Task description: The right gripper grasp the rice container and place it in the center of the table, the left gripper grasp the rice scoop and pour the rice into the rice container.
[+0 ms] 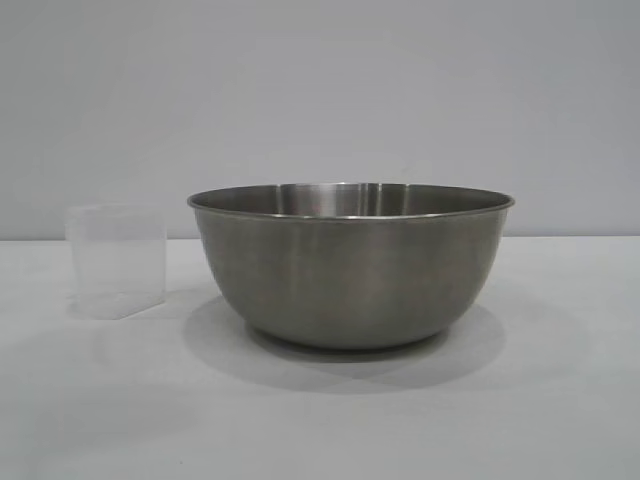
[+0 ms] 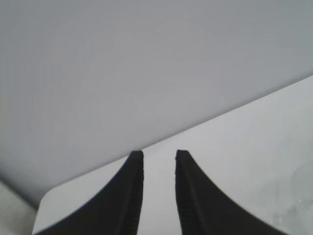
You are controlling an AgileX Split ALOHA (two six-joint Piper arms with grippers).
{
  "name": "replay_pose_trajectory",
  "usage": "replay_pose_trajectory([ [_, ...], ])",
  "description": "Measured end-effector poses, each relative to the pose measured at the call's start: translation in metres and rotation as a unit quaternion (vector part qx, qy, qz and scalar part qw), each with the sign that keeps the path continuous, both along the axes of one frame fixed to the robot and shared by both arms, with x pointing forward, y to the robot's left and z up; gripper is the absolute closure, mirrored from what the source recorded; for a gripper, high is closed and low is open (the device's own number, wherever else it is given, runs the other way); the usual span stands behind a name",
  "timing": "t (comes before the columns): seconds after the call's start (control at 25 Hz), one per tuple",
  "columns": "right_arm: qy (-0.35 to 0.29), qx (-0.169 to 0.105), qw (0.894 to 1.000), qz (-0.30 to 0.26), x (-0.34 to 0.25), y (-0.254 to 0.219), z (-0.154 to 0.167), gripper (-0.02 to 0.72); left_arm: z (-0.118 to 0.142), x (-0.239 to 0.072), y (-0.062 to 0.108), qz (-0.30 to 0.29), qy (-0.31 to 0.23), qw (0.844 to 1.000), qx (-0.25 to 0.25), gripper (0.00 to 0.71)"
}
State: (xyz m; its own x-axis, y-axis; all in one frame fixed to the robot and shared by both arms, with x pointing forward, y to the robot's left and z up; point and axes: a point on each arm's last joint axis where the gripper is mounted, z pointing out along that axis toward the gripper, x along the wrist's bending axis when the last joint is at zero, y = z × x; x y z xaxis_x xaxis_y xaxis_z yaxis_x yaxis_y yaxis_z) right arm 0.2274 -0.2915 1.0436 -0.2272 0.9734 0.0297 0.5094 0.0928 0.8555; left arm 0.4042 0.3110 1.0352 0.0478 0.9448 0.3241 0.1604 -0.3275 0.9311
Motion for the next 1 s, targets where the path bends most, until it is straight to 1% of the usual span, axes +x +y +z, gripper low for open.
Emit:
replay_pose_trajectory([
  [0.16, 0.000, 0.000, 1.000, 0.000, 0.000, 0.000, 0.000, 0.376, 0.007, -0.030, 0.005, 0.053, 0.025, 0.998, -0.018, 0.602],
  [0.24, 0.000, 0.000, 1.000, 0.000, 0.000, 0.000, 0.000, 0.376, 0.010, -0.047, 0.007, 0.079, 0.025, 0.996, -0.040, 0.602],
  [0.28, 0.000, 0.000, 1.000, 0.000, 0.000, 0.000, 0.000, 0.376, 0.011, -0.055, 0.008, 0.095, 0.027, 0.993, -0.059, 0.602],
  [0.48, 0.000, 0.000, 1.000, 0.000, 0.000, 0.000, 0.000, 0.376, 0.006, -0.092, 0.011, 0.151, 0.066, 0.980, -0.114, 0.602],
  [0.56, 0.000, 0.000, 1.000, 0.000, 0.000, 0.000, 0.000, 0.376, 0.014, -0.103, 0.009, 0.150, 0.055, 0.978, -0.134, 0.602],
  [0.64, 0.000, 0.000, 1.000, 0.000, 0.000, 0.000, 0.000, 0.376, 0.026, -0.112, 0.005, 0.134, 0.038, 0.979, -0.147, 0.602],
  [0.68, 0.000, 0.000, 1.000, 0.000, 0.000, 0.000, 0.000, 0.376, 0.031, -0.116, 0.003, 0.123, 0.038, 0.980, -0.152, 0.602],
  [0.8, 0.000, 0.000, 1.000, 0.000, 0.000, 0.000, 0.000, 0.376, 0.040, -0.125, -0.004, 0.093, 0.045, 0.982, -0.157, 0.602],
  [0.92, 0.000, 0.000, 1.000, 0.000, 0.000, 0.000, 0.000, 0.376, 0.040, -0.133, -0.007, 0.082, 0.060, 0.983, -0.153, 0.602],
  [1.0, 0.000, 0.000, 1.000, 0.000, 0.000, 0.000, 0.000, 0.376, 0.035, -0.138, -0.008, 0.081, 0.082, 0.982, -0.152, 0.602],
])
